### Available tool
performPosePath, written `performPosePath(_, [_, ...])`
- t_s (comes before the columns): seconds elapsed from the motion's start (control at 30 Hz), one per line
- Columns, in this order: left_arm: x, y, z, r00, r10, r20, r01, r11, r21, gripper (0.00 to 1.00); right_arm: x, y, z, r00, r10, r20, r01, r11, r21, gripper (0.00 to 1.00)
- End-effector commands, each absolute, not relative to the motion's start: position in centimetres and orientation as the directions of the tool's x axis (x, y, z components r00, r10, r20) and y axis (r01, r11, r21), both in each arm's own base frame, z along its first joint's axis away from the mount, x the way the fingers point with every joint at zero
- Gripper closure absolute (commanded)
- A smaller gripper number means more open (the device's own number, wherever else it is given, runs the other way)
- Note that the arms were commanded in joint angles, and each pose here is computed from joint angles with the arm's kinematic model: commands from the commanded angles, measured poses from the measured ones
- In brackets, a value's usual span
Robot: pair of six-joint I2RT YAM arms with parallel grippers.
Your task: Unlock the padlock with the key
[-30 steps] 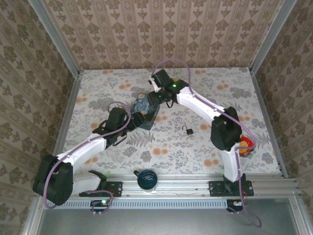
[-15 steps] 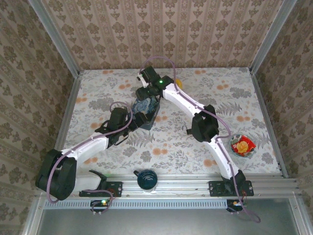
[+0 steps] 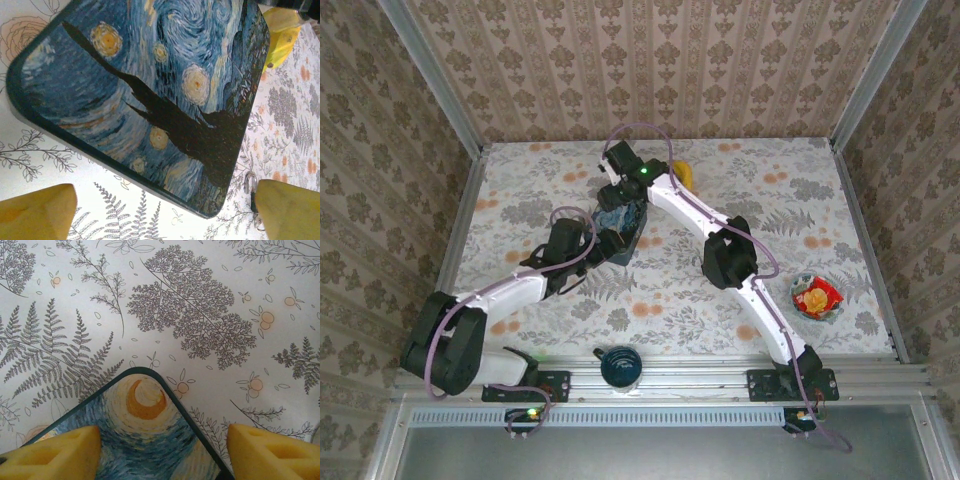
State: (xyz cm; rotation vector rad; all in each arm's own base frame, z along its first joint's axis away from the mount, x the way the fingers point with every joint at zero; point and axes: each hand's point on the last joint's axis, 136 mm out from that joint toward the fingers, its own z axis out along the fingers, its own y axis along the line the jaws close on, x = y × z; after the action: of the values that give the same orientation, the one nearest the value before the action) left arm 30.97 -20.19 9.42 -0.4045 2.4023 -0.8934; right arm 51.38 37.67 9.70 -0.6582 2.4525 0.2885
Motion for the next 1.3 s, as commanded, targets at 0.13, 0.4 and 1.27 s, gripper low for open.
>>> performPosePath(0.13, [33.5,-18.7,10.4,-0.769,-0.47,-0.433,-0.071,0.736,-0.673,0.25,47.5,35.4,8.2,-0.795,-0.374,-0.478,-0.46,0.885,0.073,0.38])
performPosePath(0.4, [35.5,-18.8,9.9,-0.775,-0.454,-0.44,-0.048,0.736,-0.675,0.4,43.9,32.9,8.9,-0.861,-0.226,-0.456,-0.314,0.941,0.126,0.42])
performPosePath(1.27, [36.6,-26.0,9.6,-0.842,-0.374,-0.388,0.071,0.637,-0.767,0.54,39.3,25.6,9.9,-0.889,-0.028,-0.456,-0.101,0.986,0.136,0.37])
